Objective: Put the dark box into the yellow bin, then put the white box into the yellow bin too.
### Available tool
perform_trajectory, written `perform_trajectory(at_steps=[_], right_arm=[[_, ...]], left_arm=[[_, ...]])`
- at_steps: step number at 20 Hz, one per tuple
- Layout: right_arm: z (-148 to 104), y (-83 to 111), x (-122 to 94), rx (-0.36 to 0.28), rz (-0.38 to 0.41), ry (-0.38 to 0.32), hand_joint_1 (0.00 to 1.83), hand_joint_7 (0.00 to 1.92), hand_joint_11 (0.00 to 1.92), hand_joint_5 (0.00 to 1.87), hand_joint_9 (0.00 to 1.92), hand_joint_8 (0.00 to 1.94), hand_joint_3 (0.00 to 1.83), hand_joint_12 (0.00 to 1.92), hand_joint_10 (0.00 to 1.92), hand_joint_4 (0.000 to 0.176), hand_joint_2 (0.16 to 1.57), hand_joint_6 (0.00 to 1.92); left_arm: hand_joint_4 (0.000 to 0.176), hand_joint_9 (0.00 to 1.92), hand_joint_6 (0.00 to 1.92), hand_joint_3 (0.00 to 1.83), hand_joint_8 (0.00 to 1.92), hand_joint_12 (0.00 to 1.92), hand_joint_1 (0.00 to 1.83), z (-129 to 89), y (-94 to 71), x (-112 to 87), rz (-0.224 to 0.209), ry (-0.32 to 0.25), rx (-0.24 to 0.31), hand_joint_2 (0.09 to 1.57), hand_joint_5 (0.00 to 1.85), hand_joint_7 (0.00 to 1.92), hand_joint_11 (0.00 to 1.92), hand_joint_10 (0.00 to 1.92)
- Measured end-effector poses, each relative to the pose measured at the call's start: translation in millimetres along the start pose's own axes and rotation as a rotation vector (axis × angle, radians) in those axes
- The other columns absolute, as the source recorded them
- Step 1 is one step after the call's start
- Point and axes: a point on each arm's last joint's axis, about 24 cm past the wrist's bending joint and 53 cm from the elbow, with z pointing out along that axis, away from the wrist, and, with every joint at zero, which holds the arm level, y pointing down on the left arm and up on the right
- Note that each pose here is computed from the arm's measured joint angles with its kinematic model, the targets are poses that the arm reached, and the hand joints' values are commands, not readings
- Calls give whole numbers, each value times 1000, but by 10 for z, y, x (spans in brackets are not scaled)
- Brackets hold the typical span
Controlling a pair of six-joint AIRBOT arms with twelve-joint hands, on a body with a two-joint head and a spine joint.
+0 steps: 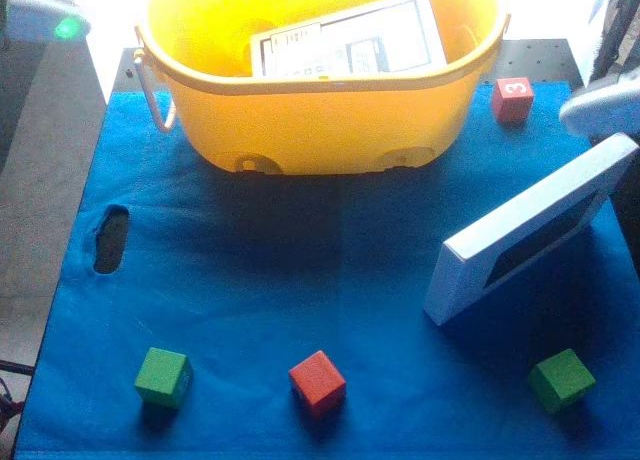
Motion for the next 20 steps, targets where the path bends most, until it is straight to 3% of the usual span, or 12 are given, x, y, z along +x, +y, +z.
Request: perform_trajectory(at_steps=[1,5,6,7,8,9,11,12,14,16,18,20], right_arm=[[-18,58,82,-7,-22,33,137,164,0,22,145,0,5,483,0,0,829,0],[-72,81,96,-8,-39,44,160,181,0,25,150,0,0,459,2,0,803,0],[-83,101,102,-12,-50,47,182,158,0,16,137,0,0,451,0,5,800,0],[-83,130,122,-18,-62,54,188,175,0,21,144,4,0,477,2,23,787,1],[-89,157,144,-24,-75,62,208,180,0,24,141,3,0,463,1,37,797,1],[-95,186,170,-29,-88,72,230,193,0,29,133,3,0,425,0,47,786,1],[-102,195,216,-29,-102,91,255,174,0,4,94,2,0,289,4,49,781,1],[-113,192,233,-26,-103,98,235,159,0,0,102,0,8,287,7,20,804,0],[-145,174,287,-20,-108,117,238,165,0,0,93,4,2,285,2,32,794,0],[-169,181,299,-28,-79,125,212,186,0,19,104,6,0,323,4,19,767,3],[-183,112,333,-50,27,153,229,207,0,66,137,4,0,466,8,8,775,7],[-204,107,379,-56,-15,174,311,121,0,34,67,6,0,217,7,5,729,2]], left_arm=[[91,102,0,0,0,192,1012,-38,49,-23,3,-1,-17,768,108,132,0,0],[89,116,0,2,2,109,984,-77,118,-26,1,2,-40,778,85,136,0,6],[78,119,1,0,2,101,993,-91,134,-6,-4,6,-51,774,84,138,0,6],[89,107,0,0,2,38,1003,-103,143,19,0,15,-53,771,82,130,0,3],[77,104,1,0,1,31,996,-107,152,33,1,18,-57,766,84,126,9,2],[86,111,0,0,1,35,987,-108,157,30,-1,16,-59,759,80,126,21,4],[95,133,0,0,2,52,973,-118,172,15,-5,12,-64,756,76,120,55,12],[97,124,0,0,2,46,987,-126,181,11,-2,13,-68,763,71,120,37,7],[96,109,0,0,3,35,978,-133,199,11,-4,12,-74,754,66,123,7,0],[85,106,2,0,4,40,980,-141,211,31,-2,19,-78,743,66,130,16,0],[102,93,0,0,0,47,978,-157,235,52,-3,23,-84,737,55,117,26,0],[117,68,4,0,0,8,961,-158,250,55,-4,23,-91,739,62,96,3,0]])
